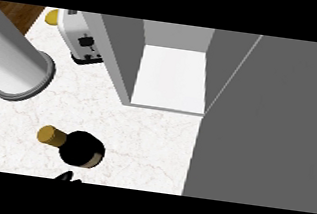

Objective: Pick up the wine, place it into the cabinet and close the cabinet

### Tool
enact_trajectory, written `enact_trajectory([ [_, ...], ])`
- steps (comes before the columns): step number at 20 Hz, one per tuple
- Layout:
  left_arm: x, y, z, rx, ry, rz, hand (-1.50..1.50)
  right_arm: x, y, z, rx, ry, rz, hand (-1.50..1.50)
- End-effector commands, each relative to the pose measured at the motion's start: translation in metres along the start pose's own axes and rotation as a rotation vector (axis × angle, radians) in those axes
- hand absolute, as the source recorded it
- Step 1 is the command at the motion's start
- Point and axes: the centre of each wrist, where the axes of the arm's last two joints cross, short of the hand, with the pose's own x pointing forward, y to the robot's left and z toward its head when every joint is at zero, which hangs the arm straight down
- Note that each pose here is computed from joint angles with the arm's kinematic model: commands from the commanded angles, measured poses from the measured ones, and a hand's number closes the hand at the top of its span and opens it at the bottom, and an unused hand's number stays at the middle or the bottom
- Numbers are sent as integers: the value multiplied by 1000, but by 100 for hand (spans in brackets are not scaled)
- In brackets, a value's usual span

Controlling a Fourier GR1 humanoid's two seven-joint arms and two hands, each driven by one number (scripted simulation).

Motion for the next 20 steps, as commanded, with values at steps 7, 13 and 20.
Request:
enact_trajectory([
  [7,51,-47,10,-13,-138,-19,-150,26,1,9,-13,-9,22,-150],
  [13,49,-26,6,28,-117,-44,-150,30,2,-2,2,-27,3,-150],
  [20,33,1,16,152,-101,-38,-150,34,2,10,21,-11,1,-150],
])
